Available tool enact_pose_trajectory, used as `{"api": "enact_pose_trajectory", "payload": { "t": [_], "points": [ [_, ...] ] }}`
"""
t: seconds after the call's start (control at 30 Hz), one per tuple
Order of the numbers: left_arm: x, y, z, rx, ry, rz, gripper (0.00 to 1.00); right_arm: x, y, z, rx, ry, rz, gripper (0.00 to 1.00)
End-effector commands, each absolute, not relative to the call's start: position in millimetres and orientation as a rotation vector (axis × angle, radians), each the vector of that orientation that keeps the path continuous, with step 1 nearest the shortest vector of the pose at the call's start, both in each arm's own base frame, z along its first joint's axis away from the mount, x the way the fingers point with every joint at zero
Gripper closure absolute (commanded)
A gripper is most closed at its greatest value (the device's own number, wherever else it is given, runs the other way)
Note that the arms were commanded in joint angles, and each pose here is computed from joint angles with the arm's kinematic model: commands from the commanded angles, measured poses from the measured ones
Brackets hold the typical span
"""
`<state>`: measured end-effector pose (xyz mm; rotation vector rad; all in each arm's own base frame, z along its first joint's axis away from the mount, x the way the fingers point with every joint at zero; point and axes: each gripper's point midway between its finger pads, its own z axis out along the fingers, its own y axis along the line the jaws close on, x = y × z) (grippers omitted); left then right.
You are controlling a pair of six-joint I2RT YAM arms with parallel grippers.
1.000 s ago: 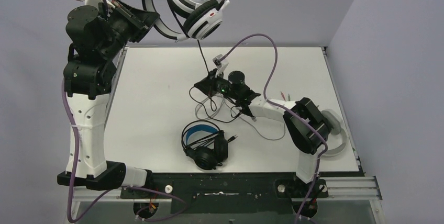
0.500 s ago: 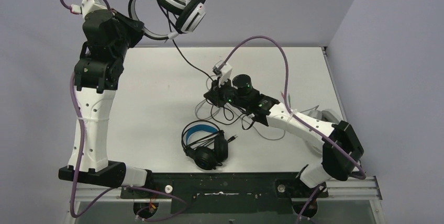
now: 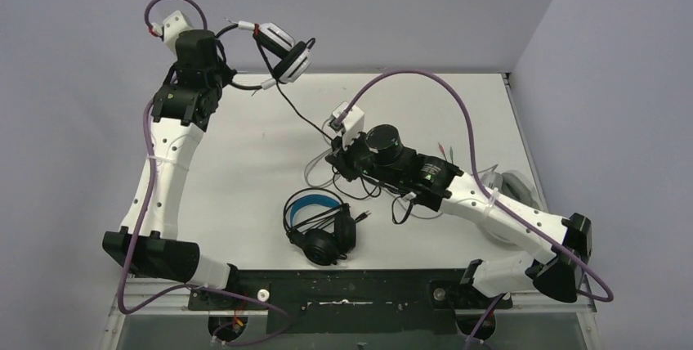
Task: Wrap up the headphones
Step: Wrap the headphones cable around the headphones.
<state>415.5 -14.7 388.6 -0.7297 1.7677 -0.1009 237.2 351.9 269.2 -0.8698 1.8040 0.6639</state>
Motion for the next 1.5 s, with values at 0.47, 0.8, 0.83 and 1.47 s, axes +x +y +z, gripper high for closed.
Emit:
{"api": "enact_pose_trajectory", "payload": {
  "t": [0.47, 0.8, 0.83, 1.47],
  "points": [
    [408.3, -95.1, 391.9, -0.228, 1.766, 0.068, 1.0, 258.7, 313.3, 390.9, -0.839, 1.623, 0.404, 1.0],
    [359.9, -163.5, 378.7, 0.232, 1.768, -0.047, 1.0, 289.7, 284.5, 410.0, -0.95, 1.58, 0.077, 0.91],
    [353.8, -165.3, 379.1, 0.246, 1.763, -0.069, 1.0, 292.7, 282.8, 409.7, -0.96, 1.577, 0.069, 0.91],
    [281.4, -183.0, 394.2, 0.276, 1.838, -0.456, 1.0, 331.0, 274.0, 369.2, -1.03, 1.615, 0.286, 0.9]
  ]
}}
